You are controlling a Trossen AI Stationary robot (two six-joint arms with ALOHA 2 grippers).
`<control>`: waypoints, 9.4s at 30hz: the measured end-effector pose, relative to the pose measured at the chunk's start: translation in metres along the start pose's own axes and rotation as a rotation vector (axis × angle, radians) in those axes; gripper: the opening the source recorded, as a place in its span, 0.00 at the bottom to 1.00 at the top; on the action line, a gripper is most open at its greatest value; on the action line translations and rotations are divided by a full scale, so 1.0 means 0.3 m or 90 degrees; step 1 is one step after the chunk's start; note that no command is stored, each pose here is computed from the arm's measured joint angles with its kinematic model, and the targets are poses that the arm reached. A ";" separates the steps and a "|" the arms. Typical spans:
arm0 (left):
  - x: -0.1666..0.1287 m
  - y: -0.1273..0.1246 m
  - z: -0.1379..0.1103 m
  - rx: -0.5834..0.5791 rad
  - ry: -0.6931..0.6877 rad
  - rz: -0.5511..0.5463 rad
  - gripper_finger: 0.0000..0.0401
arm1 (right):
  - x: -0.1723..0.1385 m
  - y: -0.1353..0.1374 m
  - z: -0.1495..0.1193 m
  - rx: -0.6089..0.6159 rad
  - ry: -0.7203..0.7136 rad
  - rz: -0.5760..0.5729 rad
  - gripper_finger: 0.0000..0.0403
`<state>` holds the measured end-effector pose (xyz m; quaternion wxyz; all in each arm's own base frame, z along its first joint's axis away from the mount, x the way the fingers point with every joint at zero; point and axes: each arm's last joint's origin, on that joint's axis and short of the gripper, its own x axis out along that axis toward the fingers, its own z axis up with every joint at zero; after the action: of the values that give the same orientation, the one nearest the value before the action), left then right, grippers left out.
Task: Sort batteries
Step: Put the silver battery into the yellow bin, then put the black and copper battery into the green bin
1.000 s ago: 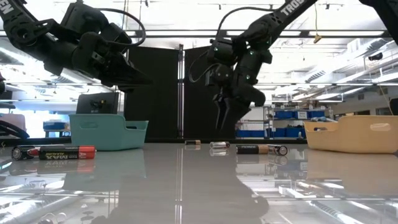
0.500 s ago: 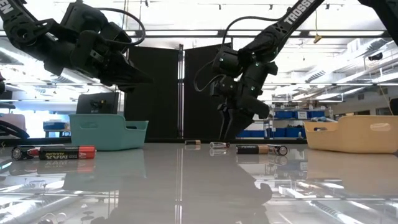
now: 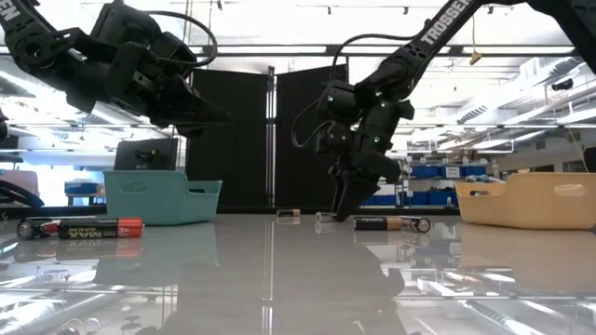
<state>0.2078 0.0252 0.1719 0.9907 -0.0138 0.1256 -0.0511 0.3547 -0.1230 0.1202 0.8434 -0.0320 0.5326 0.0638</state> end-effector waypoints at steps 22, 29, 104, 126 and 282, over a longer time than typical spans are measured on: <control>0.000 0.004 0.002 0.010 -0.003 0.026 0.02 | -0.188 0.172 0.078 -0.012 0.019 -0.116 0.14; 0.000 0.006 0.007 0.019 -0.012 0.043 0.02 | -0.315 0.255 0.085 0.137 0.001 -0.145 0.14; -0.017 0.054 0.015 0.013 -0.018 0.384 0.02 | -0.361 0.535 -0.354 0.653 0.183 -0.287 0.25; -0.020 0.058 0.014 0.012 -0.016 0.417 0.02 | -0.392 0.585 -0.234 0.511 0.043 -0.248 0.04; 0.399 0.740 0.012 -0.109 0.478 0.321 0.34 | -0.191 0.531 -0.080 0.226 -0.190 -0.329 0.03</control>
<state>0.3459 0.2333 0.1367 0.8534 -0.0451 0.4790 0.2006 0.2863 0.0276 0.1637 0.8925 -0.0093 0.3807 -0.2416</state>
